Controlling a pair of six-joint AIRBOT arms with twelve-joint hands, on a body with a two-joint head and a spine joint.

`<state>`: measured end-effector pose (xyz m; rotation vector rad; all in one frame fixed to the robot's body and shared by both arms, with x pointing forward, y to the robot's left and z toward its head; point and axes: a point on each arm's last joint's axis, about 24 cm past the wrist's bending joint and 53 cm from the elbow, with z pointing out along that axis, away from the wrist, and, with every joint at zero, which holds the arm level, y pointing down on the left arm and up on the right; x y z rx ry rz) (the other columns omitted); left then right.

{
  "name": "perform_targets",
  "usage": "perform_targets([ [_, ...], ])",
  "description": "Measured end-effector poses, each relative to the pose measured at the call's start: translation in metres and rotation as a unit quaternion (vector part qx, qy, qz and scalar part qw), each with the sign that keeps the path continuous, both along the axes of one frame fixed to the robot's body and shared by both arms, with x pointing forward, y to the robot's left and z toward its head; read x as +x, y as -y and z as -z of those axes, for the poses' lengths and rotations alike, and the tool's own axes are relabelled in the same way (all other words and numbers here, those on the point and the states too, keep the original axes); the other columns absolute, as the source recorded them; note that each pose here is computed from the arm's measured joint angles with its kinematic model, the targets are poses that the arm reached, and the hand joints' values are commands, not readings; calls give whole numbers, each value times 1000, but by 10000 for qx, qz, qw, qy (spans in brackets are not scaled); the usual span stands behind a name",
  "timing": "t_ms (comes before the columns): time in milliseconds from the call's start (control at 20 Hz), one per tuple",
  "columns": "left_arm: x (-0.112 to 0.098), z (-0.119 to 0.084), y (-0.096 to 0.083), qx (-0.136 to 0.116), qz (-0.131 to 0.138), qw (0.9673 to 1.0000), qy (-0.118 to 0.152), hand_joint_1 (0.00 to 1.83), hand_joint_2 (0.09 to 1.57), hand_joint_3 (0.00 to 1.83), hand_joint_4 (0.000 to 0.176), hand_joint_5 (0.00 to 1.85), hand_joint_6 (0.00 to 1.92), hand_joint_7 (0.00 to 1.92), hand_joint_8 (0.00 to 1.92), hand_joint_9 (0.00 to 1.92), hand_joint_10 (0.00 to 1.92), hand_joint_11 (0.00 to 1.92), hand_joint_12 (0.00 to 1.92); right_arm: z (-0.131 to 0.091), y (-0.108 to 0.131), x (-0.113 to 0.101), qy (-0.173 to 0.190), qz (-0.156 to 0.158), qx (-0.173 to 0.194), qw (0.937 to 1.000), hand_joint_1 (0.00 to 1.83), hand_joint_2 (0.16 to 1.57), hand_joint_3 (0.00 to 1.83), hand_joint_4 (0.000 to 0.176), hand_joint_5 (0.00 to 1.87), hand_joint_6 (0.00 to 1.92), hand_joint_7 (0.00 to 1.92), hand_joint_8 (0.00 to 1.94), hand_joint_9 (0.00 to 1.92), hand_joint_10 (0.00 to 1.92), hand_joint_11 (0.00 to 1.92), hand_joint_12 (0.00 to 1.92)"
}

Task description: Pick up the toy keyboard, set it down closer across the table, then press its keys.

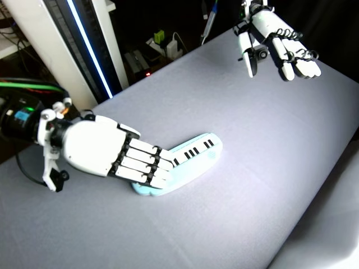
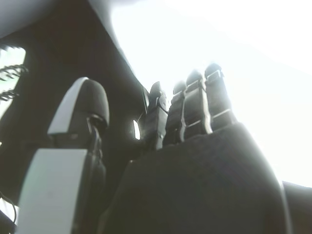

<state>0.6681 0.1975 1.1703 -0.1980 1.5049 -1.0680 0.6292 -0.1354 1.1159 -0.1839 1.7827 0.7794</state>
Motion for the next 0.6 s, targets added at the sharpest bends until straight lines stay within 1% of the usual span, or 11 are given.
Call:
perform_targets([
  [50,0,0,0,-7,-9,10000,-6,822,1408,0,7,136,3,0,0,0,0,0,0,7,0,-1,-92,7,-34,10000,0,1377,0,0,204,34,0,0,0,0,0,0],
  [100,0,1,0,2,-6,10000,-14,852,1404,0,0,141,4,0,0,0,0,0,0,14,1,0,-166,12,-88,9998,0,1380,0,0,288,22,0,0,0,0,0,0],
  [150,0,1,0,16,8,10000,-18,858,1403,0,0,142,4,0,0,0,0,0,0,22,2,2,-295,52,-128,9995,0,1381,0,0,306,19,0,0,0,0,0,0],
  [200,0,1,1,29,22,10000,-11,857,1405,0,0,147,6,0,0,0,0,0,0,26,3,3,-348,64,-163,9992,0,1360,0,0,388,17,0,0,0,0,0,0],
  [250,0,1,1,29,19,10000,-20,857,1406,0,0,149,6,0,0,0,0,0,0,25,3,3,-329,54,-160,9993,0,1355,0,0,405,17,0,0,0,0,0,0],
  [300,0,2,1,29,14,10000,-28,844,1409,0,0,147,4,0,0,0,0,0,0,23,3,3,-289,60,-130,9995,0,1343,0,0,580,28,84,6,0,0,0,0],
  [350,0,2,1,31,16,10000,-25,840,1407,0,0,143,2,0,0,0,0,0,0,20,3,4,-236,65,-93,9997,0,1332,0,0,682,22,120,3,0,0,0,0],
  [400,0,2,1,33,12,10000,-33,839,1407,0,0,143,2,0,0,0,0,0,0,16,2,5,-185,67,-48,9998,0,1330,0,0,703,20,127,3,0,0,0,0],
  [450,0,2,1,33,12,10000,-33,839,1406,0,0,143,2,0,0,0,0,0,0,13,2,3,-166,65,-34,9998,0,1333,1,0,334,3,25,0,0,0,0,0],
  [500,-1,2,1,18,16,10000,-35,839,1404,0,0,142,1,0,0,0,0,0,0,12,3,0,-181,60,-52,9998,0,1341,4,0,148,0,4,0,0,0,0,0],
  [600,-1,2,1,22,19,10000,-40,851,1400,0,0,145,2,0,0,0,0,0,0,1,9,-3,-85,97,-23,9999,29,1360,9,2,21,0,0,0,0,0,0,0],
])
